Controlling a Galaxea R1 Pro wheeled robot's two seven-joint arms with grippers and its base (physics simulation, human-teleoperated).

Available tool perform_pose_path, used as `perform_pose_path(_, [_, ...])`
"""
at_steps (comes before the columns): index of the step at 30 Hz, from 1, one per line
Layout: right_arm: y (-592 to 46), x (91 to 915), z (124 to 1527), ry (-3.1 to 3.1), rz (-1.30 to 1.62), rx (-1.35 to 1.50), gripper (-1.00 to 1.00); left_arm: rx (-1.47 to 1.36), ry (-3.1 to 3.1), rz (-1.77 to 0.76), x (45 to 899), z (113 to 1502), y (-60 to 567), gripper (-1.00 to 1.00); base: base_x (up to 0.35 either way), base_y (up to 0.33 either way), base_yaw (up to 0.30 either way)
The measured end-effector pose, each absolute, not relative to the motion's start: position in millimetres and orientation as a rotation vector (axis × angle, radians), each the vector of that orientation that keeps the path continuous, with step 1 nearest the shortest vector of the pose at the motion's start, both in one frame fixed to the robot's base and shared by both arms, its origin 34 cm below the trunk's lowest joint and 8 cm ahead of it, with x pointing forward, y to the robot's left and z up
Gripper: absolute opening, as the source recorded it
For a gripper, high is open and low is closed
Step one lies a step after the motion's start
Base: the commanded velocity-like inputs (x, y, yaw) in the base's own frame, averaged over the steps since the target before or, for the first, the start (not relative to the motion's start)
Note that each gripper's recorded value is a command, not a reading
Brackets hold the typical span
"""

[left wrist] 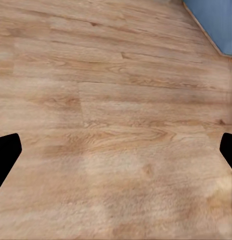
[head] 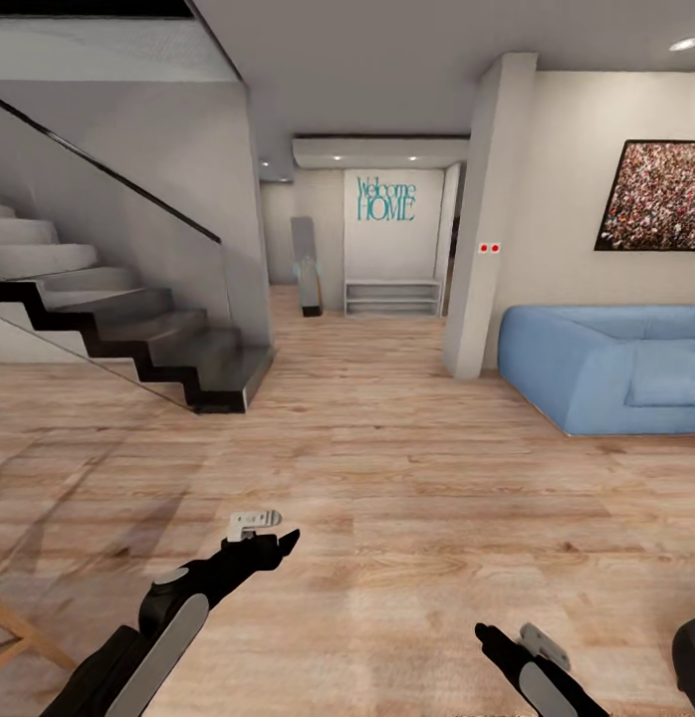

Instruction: Place each of the two pumpkins and all three candles from the living room inside a cabinet in the living room (use any cabinet), then make sure every cabinet is closed, and position the cauldron so it is next to a table in the living room.

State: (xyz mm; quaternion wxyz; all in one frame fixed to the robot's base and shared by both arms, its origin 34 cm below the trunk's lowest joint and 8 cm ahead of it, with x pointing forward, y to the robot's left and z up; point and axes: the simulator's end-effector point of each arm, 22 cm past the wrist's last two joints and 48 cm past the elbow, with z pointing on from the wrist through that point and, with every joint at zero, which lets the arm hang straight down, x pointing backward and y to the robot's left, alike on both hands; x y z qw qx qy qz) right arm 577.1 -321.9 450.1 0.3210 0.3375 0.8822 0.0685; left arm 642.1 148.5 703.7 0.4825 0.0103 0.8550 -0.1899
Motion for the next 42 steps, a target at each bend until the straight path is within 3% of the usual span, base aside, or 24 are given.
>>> perform_pose_path(13, [-319, 574, 445, 2.333, 0.185, 0.888, 1.00, 0.013, 2.092, -0.457, 643, 699, 152, 1.00, 0.093, 0.015, -0.253])
perform_pose_path(42, [-317, 570, 436, 2.352, 0.181, 0.890, 1.00, -0.006, 2.128, -0.461, 644, 684, 157, 1.00, 0.259, 0.177, -0.251])
